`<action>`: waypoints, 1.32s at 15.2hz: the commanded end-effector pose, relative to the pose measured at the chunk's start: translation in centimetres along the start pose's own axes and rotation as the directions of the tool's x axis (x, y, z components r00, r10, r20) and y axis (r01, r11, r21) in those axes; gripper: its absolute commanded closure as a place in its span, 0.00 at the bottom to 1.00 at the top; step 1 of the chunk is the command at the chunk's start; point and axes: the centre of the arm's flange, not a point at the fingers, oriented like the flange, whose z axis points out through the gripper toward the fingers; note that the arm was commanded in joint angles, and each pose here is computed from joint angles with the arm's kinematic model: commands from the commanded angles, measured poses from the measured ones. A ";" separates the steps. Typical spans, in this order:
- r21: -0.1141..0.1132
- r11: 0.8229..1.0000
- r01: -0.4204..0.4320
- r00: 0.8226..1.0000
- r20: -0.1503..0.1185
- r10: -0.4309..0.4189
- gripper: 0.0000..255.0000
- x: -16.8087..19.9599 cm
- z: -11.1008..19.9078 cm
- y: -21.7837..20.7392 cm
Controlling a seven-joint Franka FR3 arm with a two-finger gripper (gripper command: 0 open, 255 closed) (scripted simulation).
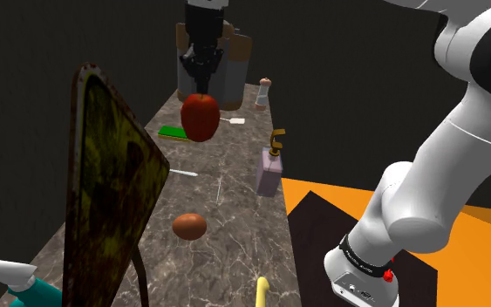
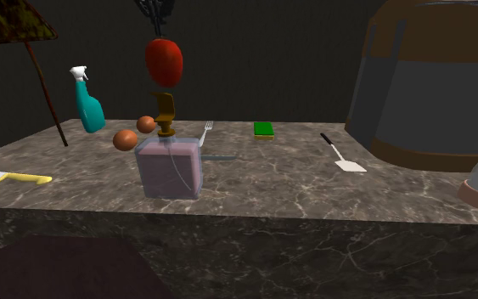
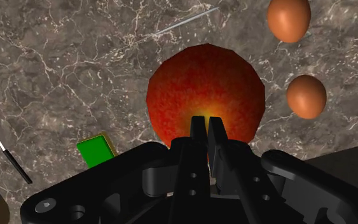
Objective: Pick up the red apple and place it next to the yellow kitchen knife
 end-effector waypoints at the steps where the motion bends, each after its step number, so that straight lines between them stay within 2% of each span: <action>1: 0.000 1.000 -0.001 1.000 0.000 0.001 1.00 -1.1 0.0 -2.5; 18: 0.000 1.000 -0.001 1.000 0.000 0.001 1.00 -9.6 -1.1 -23.8; 20: 0.000 1.000 -0.001 1.000 0.000 0.001 1.00 -9.6 0.0 -23.8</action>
